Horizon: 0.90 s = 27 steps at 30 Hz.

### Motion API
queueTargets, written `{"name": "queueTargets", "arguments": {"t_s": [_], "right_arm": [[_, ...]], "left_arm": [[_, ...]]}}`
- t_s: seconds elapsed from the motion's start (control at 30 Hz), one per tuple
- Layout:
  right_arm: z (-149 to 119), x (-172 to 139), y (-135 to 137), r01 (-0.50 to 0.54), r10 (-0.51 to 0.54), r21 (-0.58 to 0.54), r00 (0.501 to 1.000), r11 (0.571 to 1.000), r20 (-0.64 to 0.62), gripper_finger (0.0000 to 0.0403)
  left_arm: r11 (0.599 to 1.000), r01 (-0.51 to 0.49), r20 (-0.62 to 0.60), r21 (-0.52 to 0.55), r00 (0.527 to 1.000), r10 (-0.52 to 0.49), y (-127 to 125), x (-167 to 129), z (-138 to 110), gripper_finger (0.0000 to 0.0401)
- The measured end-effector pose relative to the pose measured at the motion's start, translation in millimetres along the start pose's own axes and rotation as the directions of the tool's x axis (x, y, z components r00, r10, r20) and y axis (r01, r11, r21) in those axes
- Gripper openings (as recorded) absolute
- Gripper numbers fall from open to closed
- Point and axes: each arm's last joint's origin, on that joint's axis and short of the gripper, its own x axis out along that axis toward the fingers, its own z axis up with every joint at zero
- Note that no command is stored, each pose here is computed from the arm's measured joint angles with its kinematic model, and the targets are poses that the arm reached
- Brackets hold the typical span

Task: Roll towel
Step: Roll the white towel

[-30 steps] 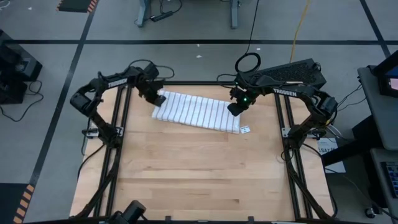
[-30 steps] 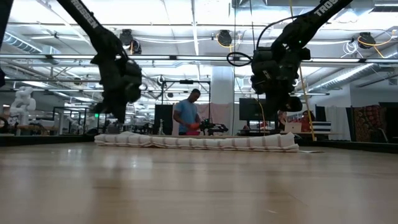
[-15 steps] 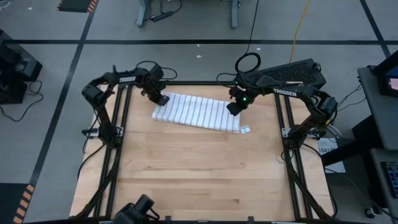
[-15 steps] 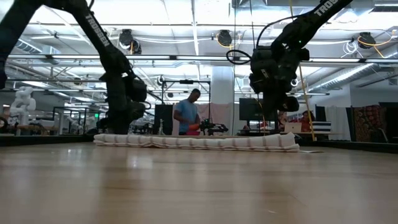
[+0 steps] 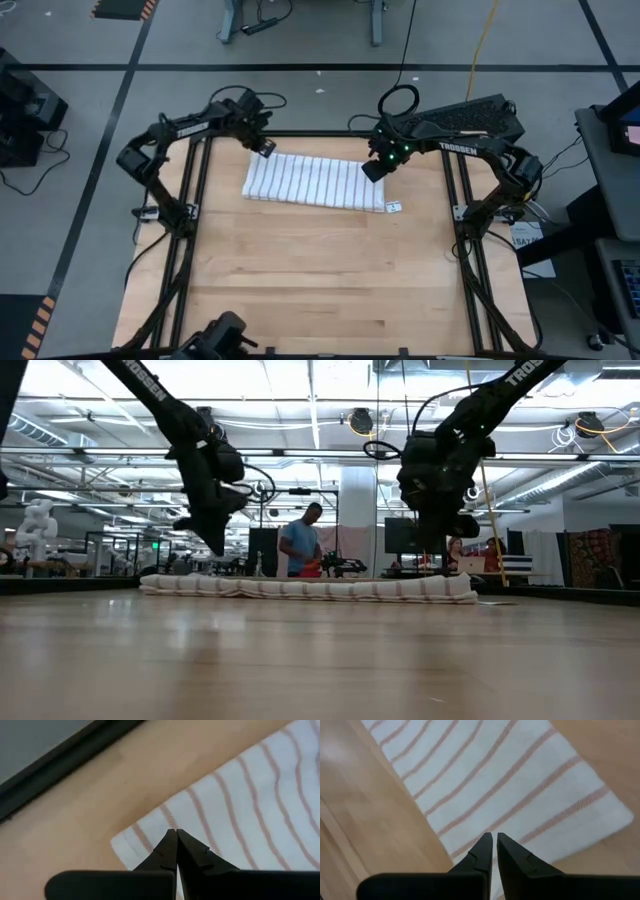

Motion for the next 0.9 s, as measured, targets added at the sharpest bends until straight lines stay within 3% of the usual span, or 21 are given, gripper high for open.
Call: {"name": "queueTargets", "arguments": {"t_s": [0.3,0.5,0.63,0.77,0.9], "right_arm": [[-3,0,0,0.002,-0.002,0.016,1.0,1.0,-0.029,0.0018],[-4,0,-1,0.007,-0.007,0.016,0.999,1.0,-0.045,0.0018],[-6,0,-1,0.014,-0.014,0.006,0.998,1.0,-0.06,0.0018],[-7,0,-2,0.018,-0.018,0.0,0.997,1.0,-0.07,0.0018],[-7,0,-2,0.017,-0.017,-0.002,0.998,1.0,-0.067,0.0018]], "left_arm": [[0.997,0.011,-0.18,-0.083,0.983,-0.026,14,58,-6,0.0006],[0.996,-0.028,-0.193,-0.083,0.981,0.012,17,65,-5,0.0006],[0.992,-0.048,-0.177,-0.115,0.984,0.027,14,47,-7,0.0006],[0.994,-0.042,-0.072,-0.101,0.997,0.034,-3,1,-7,0.0006],[0.997,0.071,0.001,0.0,0.997,-0.071,-32,-34,-15,0.0006]]}}
